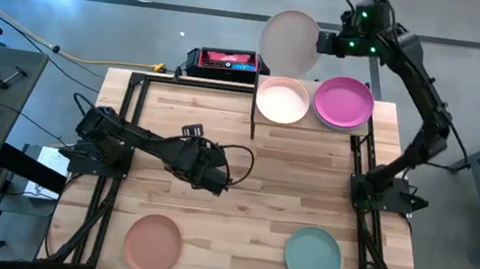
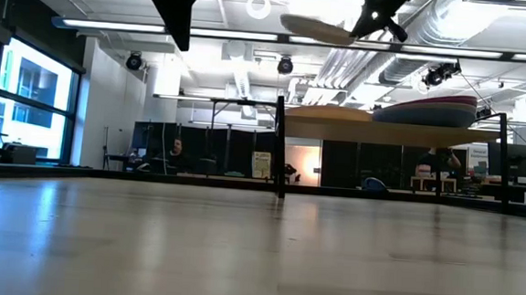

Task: Place and stack plates onto a shelf
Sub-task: Stack the gray plate on top of the light orange plate on the shelf

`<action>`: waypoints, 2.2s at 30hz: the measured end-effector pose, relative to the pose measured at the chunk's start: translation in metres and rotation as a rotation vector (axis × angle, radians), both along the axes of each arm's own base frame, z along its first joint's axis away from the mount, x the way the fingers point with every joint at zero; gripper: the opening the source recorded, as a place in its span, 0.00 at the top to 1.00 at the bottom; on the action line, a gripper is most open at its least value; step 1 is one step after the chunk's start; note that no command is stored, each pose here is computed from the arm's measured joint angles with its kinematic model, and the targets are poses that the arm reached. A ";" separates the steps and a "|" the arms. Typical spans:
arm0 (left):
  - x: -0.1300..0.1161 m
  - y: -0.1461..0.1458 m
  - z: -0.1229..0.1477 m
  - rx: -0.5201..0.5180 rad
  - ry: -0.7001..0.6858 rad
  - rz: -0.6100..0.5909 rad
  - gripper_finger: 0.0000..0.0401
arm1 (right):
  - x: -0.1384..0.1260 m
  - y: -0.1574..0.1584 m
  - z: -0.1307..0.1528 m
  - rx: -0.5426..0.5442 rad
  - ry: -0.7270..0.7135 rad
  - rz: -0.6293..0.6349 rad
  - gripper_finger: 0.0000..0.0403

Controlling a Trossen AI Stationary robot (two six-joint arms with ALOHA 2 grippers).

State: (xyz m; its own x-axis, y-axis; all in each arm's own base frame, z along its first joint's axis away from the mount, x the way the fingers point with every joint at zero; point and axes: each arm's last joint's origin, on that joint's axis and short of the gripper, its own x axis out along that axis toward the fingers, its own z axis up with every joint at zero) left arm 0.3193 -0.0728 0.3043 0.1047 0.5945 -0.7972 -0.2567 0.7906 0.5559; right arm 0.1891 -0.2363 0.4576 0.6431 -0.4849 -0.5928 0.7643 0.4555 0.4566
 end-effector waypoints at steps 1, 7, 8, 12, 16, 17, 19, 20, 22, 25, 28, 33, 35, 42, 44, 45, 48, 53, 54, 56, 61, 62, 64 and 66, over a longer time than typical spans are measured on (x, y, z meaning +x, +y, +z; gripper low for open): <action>0.000 0.001 0.000 0.000 0.004 -0.003 0.64 | 0.002 -0.003 -0.001 0.014 0.022 0.007 1.00; 0.001 0.005 0.000 0.000 0.004 0.009 0.64 | 0.015 -0.023 -0.024 0.161 0.189 0.048 1.00; 0.001 0.005 0.000 0.000 0.005 0.009 0.64 | 0.017 -0.025 -0.030 0.189 0.220 0.058 1.00; 0.001 0.005 0.000 0.000 0.004 0.009 0.64 | 0.022 -0.031 -0.047 0.247 0.291 0.089 1.00; 0.001 0.005 0.000 0.000 0.004 0.008 0.64 | 0.025 -0.032 -0.060 0.284 0.329 0.110 1.00; 0.001 0.005 0.000 0.000 0.004 0.008 0.64 | 0.025 -0.032 -0.062 0.290 0.337 0.115 1.00; 0.001 0.005 0.000 0.000 0.005 0.009 0.64 | 0.026 -0.032 -0.068 0.311 0.355 0.123 1.00; 0.001 0.005 0.000 -0.001 0.005 0.009 0.64 | 0.026 -0.032 -0.073 0.326 0.366 0.125 1.00; 0.001 0.005 0.000 -0.003 0.005 0.009 0.64 | 0.026 -0.032 -0.081 0.348 0.386 0.131 1.00; 0.001 0.005 0.000 -0.004 0.004 0.011 0.64 | 0.030 -0.032 -0.091 0.366 0.401 0.140 1.00; 0.001 0.005 0.000 -0.004 0.004 0.010 0.64 | 0.033 -0.031 -0.099 0.378 0.414 0.150 1.00; 0.001 0.005 0.000 -0.004 0.004 0.011 0.64 | 0.037 -0.031 -0.108 0.380 0.414 0.155 1.00; 0.001 0.005 0.000 -0.004 0.004 0.011 0.64 | 0.039 -0.030 -0.113 0.394 0.424 0.158 1.00; 0.001 0.005 0.000 -0.004 0.003 0.011 0.64 | 0.039 -0.029 -0.129 0.428 0.458 0.164 1.00; 0.001 0.005 0.000 -0.004 0.003 0.011 0.64 | 0.039 -0.029 -0.130 0.426 0.464 0.165 1.00; 0.001 0.005 0.000 -0.004 0.003 0.011 0.64 | 0.039 -0.029 -0.130 0.421 0.469 0.162 1.00; 0.002 0.005 0.000 -0.005 0.000 0.010 0.64 | 0.041 -0.030 -0.130 0.384 0.484 0.158 1.00; 0.002 0.005 0.000 -0.005 0.000 0.011 0.64 | 0.041 -0.031 -0.129 0.370 0.480 0.161 1.00; 0.002 0.005 0.000 -0.005 0.000 0.011 0.64 | 0.042 -0.031 -0.129 0.368 0.478 0.161 1.00; 0.002 0.005 0.000 -0.005 0.000 0.010 0.64 | 0.042 -0.031 -0.129 0.366 0.474 0.164 1.00; 0.002 0.005 0.000 -0.005 0.001 0.009 0.64 | 0.042 -0.031 -0.129 0.355 0.479 0.184 1.00; 0.002 0.005 0.000 -0.005 0.001 0.009 0.64 | 0.042 -0.031 -0.129 0.353 0.479 0.186 1.00; 0.002 0.005 0.000 -0.005 0.001 0.009 0.64 | 0.042 -0.031 -0.129 0.353 0.479 0.186 1.00; 0.002 0.005 0.000 -0.005 0.002 0.009 0.64 | 0.042 -0.031 -0.129 0.354 0.478 0.187 1.00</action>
State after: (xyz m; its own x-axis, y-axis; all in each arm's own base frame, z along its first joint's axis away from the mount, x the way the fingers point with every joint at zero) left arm 0.3210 -0.0679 0.3040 0.0980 0.5916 -0.8003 -0.2629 0.7910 0.5525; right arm 0.2310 -0.2673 0.3288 0.3216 -0.1117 -0.9403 0.8435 0.4850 0.2308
